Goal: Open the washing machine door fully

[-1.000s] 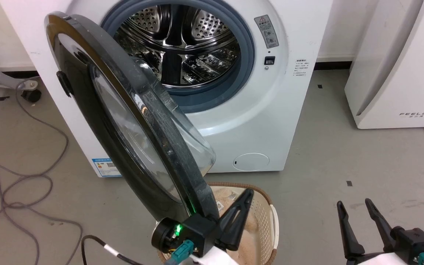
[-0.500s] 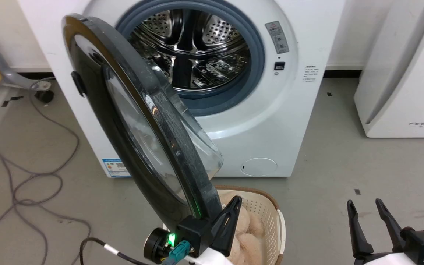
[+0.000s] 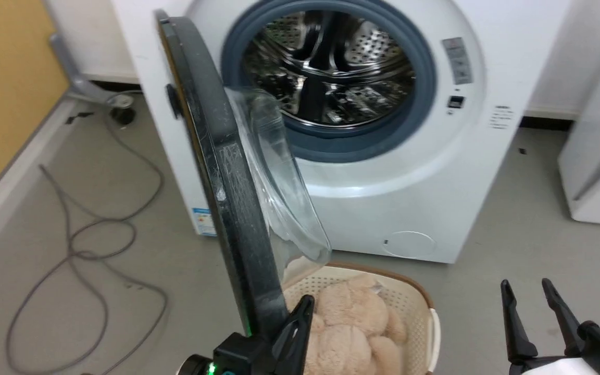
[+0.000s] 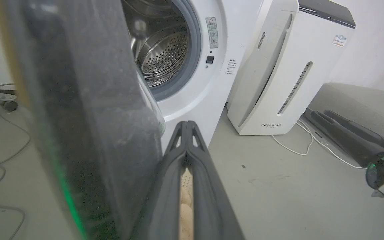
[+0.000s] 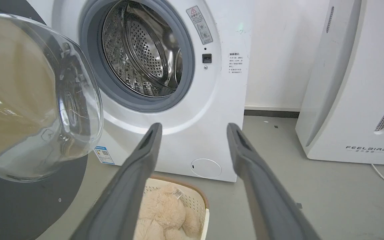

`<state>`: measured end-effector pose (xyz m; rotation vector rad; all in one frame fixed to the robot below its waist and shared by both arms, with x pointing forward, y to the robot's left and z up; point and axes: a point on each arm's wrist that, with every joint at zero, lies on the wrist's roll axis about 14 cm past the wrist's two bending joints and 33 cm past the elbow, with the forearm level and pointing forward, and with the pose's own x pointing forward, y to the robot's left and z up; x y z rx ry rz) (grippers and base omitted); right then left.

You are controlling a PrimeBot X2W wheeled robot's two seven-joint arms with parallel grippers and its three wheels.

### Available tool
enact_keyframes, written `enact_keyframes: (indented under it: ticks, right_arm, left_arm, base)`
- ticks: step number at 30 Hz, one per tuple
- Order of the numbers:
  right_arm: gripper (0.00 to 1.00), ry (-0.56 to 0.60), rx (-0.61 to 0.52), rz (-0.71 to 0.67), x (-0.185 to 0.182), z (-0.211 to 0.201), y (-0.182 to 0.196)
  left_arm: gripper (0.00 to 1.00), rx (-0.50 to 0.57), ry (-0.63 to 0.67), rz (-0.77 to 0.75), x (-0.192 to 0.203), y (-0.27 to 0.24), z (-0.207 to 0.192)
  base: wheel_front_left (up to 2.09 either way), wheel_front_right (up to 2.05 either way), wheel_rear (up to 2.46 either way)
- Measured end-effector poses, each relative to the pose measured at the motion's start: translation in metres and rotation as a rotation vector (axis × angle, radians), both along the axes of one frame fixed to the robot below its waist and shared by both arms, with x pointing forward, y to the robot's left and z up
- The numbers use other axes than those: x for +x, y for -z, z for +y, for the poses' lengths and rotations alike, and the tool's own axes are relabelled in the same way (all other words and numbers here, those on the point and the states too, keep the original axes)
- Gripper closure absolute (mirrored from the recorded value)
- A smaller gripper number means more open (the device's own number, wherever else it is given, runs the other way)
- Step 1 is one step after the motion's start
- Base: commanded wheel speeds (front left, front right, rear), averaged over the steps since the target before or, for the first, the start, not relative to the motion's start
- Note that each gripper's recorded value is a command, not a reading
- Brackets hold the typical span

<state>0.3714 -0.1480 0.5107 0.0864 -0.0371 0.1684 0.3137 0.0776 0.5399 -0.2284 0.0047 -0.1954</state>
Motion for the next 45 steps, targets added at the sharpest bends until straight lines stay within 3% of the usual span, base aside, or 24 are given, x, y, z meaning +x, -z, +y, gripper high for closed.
enact_keyframes:
  ticks: [14,27,39,45]
  right_arm:
    - [0.0,-0.148,0.003,-0.007,0.024,0.051,-0.001]
    - [0.0,-0.138,0.004,0.014,0.024,0.048,0.005]
    - [0.0,-0.108,0.007,0.044,0.026,0.037,0.014]
    - [0.0,-0.112,0.009,0.037,0.025,0.039,0.011]
  left_arm:
    - [1.0,0.066,-0.472,-0.039,-0.023,-0.006,0.133]
    - [1.0,0.133,-0.763,-0.055,-0.033,-0.001,0.249]
    - [1.0,0.149,-0.904,-0.075,-0.026,-0.006,0.326]
    - [1.0,0.151,-0.932,-0.071,-0.025,-0.006,0.345]
  base:
    - [0.0,0.0,0.0]
    - [0.0,0.0,0.0]
    - [0.0,0.0,0.0]
    - [0.0,0.0,0.0]
